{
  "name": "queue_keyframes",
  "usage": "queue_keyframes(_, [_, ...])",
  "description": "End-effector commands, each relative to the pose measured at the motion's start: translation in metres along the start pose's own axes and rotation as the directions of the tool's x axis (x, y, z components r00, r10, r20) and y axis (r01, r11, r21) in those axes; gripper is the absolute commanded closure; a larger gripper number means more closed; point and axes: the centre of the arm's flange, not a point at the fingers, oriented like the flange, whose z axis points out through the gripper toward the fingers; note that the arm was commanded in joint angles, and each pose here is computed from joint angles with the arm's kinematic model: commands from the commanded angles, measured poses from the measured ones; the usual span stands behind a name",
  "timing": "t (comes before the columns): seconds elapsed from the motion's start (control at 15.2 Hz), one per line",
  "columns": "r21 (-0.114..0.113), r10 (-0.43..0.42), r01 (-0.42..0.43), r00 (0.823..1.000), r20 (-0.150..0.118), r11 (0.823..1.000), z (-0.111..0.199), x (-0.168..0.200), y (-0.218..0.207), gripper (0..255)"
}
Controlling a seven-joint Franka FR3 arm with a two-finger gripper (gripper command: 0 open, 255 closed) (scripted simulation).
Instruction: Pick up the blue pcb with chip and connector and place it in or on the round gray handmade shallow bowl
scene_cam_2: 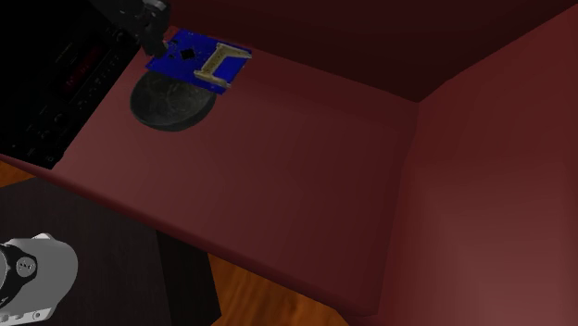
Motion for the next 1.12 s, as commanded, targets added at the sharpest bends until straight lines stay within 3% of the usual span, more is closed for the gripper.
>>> queue_keyframes(0.0, [0.0, 0.001, -0.001, 1.0, 0.001, 1.0, -0.001, -0.009, -0.026, 255])
queue_keyframes(0.4, [0.0, 0.001, -0.001, 1.0, 0.001, 1.0, -0.009, -0.03, -0.096, 255])
queue_keyframes(1.06, [0.0, 0.001, -0.001, 1.0, 0.001, 1.0, 0.043, -0.027, -0.099, 255])
